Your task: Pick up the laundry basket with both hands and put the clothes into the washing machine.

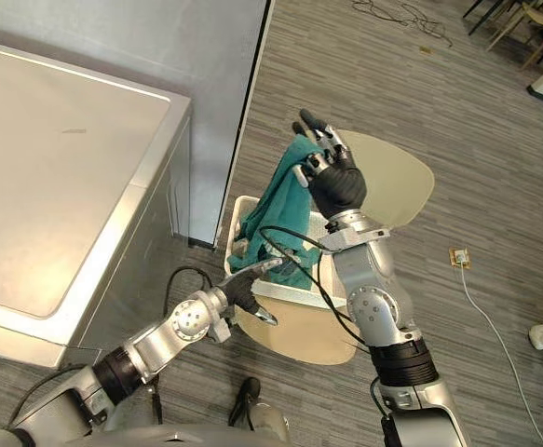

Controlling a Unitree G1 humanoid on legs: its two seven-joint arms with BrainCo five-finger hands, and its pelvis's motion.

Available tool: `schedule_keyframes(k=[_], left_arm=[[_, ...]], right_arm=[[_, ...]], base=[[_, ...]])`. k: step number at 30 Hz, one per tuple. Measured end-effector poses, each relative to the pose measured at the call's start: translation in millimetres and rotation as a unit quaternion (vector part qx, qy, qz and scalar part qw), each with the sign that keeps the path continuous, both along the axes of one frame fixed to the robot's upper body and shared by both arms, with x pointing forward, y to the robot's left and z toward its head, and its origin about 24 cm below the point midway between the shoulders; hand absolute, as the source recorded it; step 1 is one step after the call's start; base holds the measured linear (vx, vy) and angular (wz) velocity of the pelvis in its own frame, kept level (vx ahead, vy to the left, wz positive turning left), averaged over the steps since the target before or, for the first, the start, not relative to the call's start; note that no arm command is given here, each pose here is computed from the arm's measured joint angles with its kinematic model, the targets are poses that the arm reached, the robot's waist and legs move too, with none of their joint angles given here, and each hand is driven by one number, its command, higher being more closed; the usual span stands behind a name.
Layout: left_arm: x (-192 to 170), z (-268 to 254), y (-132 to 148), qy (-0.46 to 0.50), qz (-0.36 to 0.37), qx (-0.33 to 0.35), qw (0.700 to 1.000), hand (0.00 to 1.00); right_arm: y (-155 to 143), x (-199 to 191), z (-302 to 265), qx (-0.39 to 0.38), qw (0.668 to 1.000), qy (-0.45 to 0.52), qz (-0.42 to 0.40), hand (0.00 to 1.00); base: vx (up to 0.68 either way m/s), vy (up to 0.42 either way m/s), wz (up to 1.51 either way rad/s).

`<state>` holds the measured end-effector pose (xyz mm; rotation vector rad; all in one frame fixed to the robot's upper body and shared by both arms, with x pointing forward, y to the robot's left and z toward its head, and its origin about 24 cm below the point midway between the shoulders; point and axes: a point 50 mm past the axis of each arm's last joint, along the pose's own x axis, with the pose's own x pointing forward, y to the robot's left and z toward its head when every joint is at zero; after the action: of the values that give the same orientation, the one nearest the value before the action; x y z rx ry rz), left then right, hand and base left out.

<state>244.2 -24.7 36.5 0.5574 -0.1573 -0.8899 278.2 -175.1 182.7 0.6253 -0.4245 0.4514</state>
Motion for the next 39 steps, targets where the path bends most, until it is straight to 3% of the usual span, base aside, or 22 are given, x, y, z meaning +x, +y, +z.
schedule_keyframes(k=[15, 21, 27, 32, 39], left_arm=[[-6.2, -23.6, -30.7, 0.027, -0.032, 0.073, 0.996, 0.0], [-10.0, -27.7, -38.9, 0.051, -0.031, 0.068, 0.996, 0.0], [-4.5, -42.0, -35.9, 0.143, 0.041, 0.041, 0.988, 0.0], [25.3, -50.4, -11.6, 0.183, 0.19, 0.031, 0.964, 0.0], [42.7, -54.3, 17.3, 0.208, 0.295, 0.007, 0.933, 0.0]], right_arm=[[37.9, -22.6, 13.3, 0.068, 0.993, -0.045, 0.088, 1.0], [53.0, -29.4, 9.7, 0.094, 0.988, -0.042, 0.114, 1.0], [75.4, -34.9, 6.3, 0.128, 0.98, -0.031, 0.149, 1.0], [103.9, -53.7, 16.6, 0.175, 0.962, -0.043, 0.206, 1.0], [103.0, -62.8, 24.9, 0.189, 0.957, -0.063, 0.21, 1.0]], base=[[0.0, 0.001, -0.01], [0.0, 0.0, 0.0], [0.0, 0.0, 0.0], [0.0, 0.0, 0.0], [0.0, 0.004, -0.05]])
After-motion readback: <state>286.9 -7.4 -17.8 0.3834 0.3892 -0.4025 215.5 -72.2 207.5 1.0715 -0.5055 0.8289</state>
